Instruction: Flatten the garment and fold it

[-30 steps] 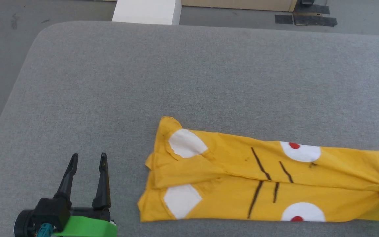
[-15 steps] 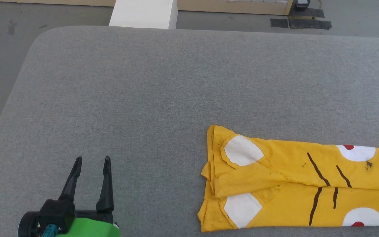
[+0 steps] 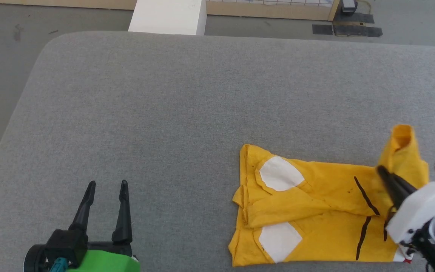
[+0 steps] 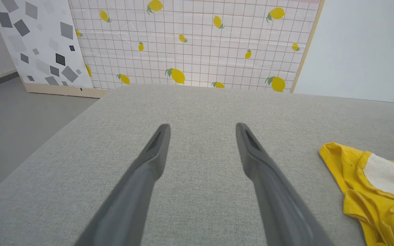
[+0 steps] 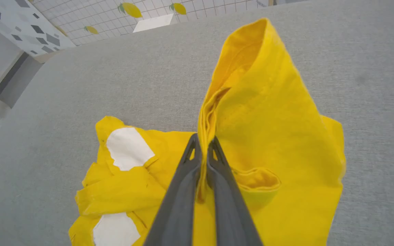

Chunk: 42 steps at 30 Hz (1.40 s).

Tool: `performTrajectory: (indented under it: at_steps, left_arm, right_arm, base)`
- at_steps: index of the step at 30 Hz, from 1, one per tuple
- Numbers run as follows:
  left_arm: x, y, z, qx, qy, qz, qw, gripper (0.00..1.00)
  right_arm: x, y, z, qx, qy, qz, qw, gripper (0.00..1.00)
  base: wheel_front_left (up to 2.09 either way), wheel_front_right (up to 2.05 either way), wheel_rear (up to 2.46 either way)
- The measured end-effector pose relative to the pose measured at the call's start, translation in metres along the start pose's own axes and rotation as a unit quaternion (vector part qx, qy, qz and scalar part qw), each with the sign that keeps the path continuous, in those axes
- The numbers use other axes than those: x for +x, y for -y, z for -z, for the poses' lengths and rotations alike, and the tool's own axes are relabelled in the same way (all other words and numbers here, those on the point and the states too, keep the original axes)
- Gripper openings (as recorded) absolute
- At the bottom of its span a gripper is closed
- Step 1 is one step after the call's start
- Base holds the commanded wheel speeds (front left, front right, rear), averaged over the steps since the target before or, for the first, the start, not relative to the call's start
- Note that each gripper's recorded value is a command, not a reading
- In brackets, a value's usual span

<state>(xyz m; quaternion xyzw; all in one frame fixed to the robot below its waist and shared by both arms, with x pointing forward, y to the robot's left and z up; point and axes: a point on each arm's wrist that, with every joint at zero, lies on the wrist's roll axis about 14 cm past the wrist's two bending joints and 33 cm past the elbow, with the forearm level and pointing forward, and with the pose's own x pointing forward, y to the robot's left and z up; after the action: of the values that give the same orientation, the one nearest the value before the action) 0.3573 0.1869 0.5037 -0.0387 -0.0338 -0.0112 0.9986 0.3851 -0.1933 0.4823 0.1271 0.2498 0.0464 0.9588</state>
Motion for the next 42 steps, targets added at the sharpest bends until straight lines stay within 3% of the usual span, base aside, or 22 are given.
performTrajectory:
  at_steps: [8,14,29,31,32,42]
  left_arm:
    - [-0.002,-0.005,0.005,-0.003,-0.008,-0.007,1.000,1.00]
    - [-0.005,-0.011,0.006,-0.005,-0.011,-0.021,1.000,1.00]
    - [-0.016,-0.025,0.006,-0.005,-0.013,-0.046,0.999,1.00]
    - [-0.018,-0.025,0.005,-0.005,-0.012,-0.047,0.999,1.00]
    - [-0.018,-0.025,0.004,-0.005,-0.011,-0.047,0.999,1.00]
    - [-0.018,-0.017,0.003,-0.011,-0.007,-0.032,0.999,1.00]
  right_arm:
    - [0.017,-0.079,0.010,-0.031,-0.038,-0.113,0.992,0.00]
    - [0.030,-0.130,0.039,-0.054,-0.091,-0.186,0.977,0.00]
    - [0.060,-0.150,0.110,-0.065,-0.181,-0.205,0.960,0.00]
    - [0.064,-0.147,0.116,-0.069,-0.183,-0.197,0.961,0.40]
    - [0.066,-0.146,0.117,-0.068,-0.182,-0.195,0.961,1.00]
    - [0.063,-0.160,0.089,-0.047,-0.129,-0.217,0.966,1.00]
  base:
    - [0.00,0.00,0.00]
    - [0.00,0.00,0.00]
    - [0.00,0.00,0.00]
    - [0.00,0.00,0.00]
    - [0.00,0.00,0.00]
    - [0.00,0.00,0.00]
